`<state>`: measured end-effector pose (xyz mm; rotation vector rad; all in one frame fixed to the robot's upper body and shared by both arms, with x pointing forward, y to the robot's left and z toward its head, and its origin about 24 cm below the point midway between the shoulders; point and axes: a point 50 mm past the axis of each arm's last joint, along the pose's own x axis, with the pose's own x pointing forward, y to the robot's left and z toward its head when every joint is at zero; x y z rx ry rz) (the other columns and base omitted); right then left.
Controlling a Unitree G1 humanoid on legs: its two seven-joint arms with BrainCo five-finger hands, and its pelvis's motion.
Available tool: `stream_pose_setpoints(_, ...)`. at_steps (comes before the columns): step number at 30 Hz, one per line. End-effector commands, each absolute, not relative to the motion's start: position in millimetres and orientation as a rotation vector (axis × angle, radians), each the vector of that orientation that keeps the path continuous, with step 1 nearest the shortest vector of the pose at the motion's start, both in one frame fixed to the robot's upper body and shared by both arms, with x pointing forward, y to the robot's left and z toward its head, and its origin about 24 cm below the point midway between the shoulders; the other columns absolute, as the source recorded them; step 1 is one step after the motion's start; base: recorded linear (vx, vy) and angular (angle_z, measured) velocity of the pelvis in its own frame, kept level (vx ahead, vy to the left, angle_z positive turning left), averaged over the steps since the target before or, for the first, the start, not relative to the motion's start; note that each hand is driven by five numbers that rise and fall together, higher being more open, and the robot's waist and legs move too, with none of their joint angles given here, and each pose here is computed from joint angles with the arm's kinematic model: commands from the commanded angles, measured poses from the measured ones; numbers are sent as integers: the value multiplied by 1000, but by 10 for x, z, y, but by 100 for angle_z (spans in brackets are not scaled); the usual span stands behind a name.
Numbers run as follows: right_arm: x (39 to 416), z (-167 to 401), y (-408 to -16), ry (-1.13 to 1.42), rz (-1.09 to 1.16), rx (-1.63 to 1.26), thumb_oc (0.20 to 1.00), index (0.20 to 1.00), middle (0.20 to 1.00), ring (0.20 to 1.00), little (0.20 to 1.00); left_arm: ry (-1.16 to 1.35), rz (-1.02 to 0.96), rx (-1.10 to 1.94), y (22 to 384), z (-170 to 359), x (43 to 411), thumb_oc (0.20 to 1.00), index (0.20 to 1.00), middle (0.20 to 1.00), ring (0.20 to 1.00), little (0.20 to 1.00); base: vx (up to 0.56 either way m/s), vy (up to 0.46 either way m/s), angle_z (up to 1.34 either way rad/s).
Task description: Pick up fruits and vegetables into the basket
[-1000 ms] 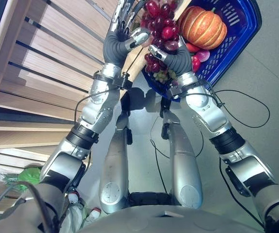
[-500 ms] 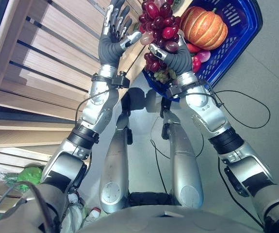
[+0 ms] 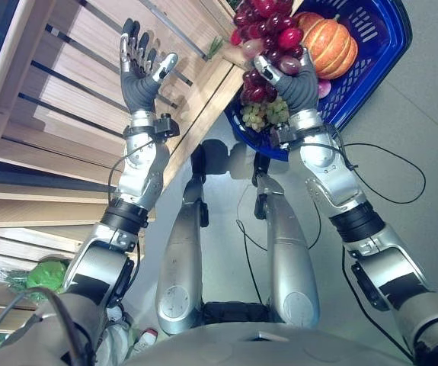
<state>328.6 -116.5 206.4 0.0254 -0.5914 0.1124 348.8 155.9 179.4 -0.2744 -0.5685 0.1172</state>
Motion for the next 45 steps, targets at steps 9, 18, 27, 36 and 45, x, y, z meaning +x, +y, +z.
stream_pose_setpoints(9, 3354, 2062, -1490, -644, -164, 114, 200, 200, 200, 200, 200, -528, 285, -168, 1901, 1626, 3591, 1000, 1000, 1000, 1000, 1000, 1, 18, 0)
stream_pose_setpoints(18, 3837, 1745, -1929, -285, -358, -61, 200, 200, 200, 200, 200, -410, 300, -88, 2063, 1580, 3765, 1000, 1000, 1000, 1000, 1000, -3, -5, 0)
stream_pose_setpoints(27, 4066, 1652, -2285, -10, -433, -376, 200, 200, 200, 200, 200, -399, 240, -59, 2047, 1678, 3868, 1000, 1000, 1000, 1000, 1000, -14, -43, 5)
stream_pose_setpoints(36, 4035, 1555, -2607, 235, -519, -503, 1000, 1000, 1000, 1000, 1000, -412, 187, -46, 1958, 1725, 3889, 1000, 1000, 1000, 1000, 1000, -7, -18, 6)
stream_pose_setpoints(45, 3980, 1514, -2739, 265, -580, -517, 1000, 1000, 1000, 1000, 1000, -408, 191, -32, 1977, 1733, 3889, 1000, 1000, 1000, 1000, 1000, -2, 1, 2)
